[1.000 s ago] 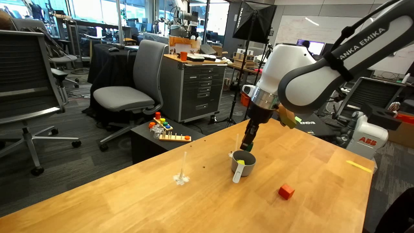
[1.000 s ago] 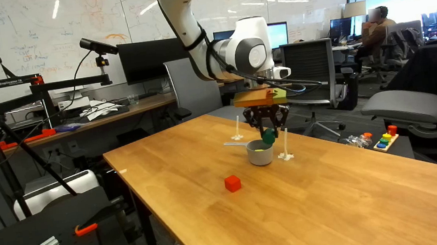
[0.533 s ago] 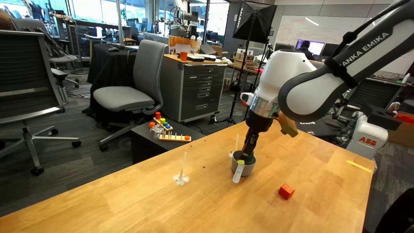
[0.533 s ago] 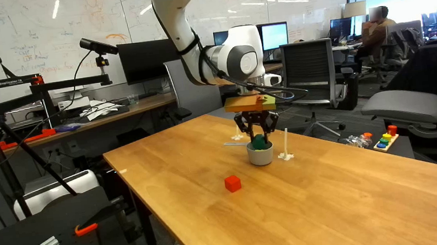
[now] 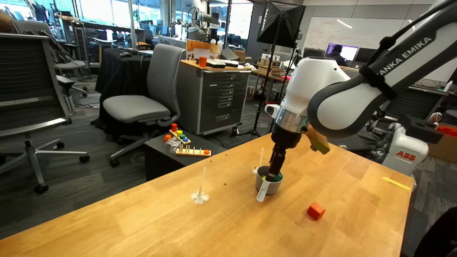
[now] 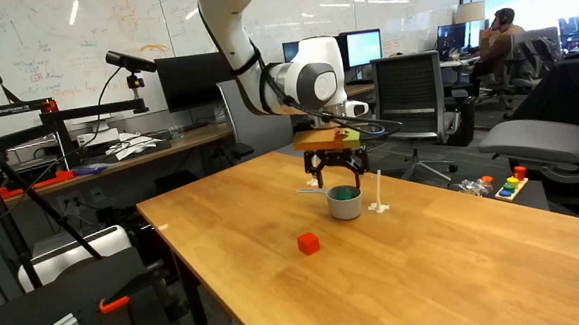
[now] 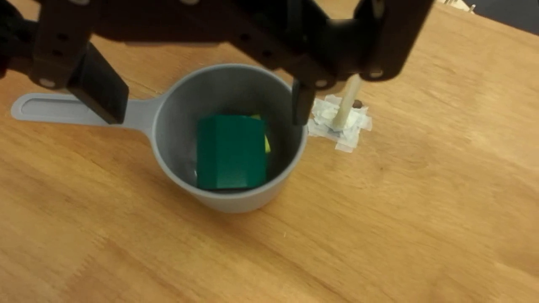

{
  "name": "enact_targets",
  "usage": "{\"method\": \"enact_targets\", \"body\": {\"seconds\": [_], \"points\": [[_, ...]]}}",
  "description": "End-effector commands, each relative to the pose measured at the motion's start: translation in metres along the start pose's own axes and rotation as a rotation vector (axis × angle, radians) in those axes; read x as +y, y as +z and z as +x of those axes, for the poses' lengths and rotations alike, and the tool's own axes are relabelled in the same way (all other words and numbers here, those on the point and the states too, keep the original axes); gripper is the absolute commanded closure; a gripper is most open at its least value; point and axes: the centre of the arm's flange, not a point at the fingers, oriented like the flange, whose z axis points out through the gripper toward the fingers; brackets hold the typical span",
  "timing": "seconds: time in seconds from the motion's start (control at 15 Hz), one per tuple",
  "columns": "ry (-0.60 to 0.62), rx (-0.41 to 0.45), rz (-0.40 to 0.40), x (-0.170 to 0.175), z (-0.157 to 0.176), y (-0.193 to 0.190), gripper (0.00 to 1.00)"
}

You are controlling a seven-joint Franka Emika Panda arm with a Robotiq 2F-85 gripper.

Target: Place the blocks inside the grey measuring cup

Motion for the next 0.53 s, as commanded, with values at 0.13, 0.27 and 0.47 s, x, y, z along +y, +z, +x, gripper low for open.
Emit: {"method": "enact_targets", "body": {"seconds": [0.13, 0.27, 0.47], "points": [[0.016, -0.057, 0.007, -0.005, -0.029, -0.010, 0.00], [0.014, -0.072, 0.010, -0.010, -0.043, -0.007, 0.00], [0.014, -0.092, 0.017, -0.019, -0.062, -0.006, 0.00]]}}
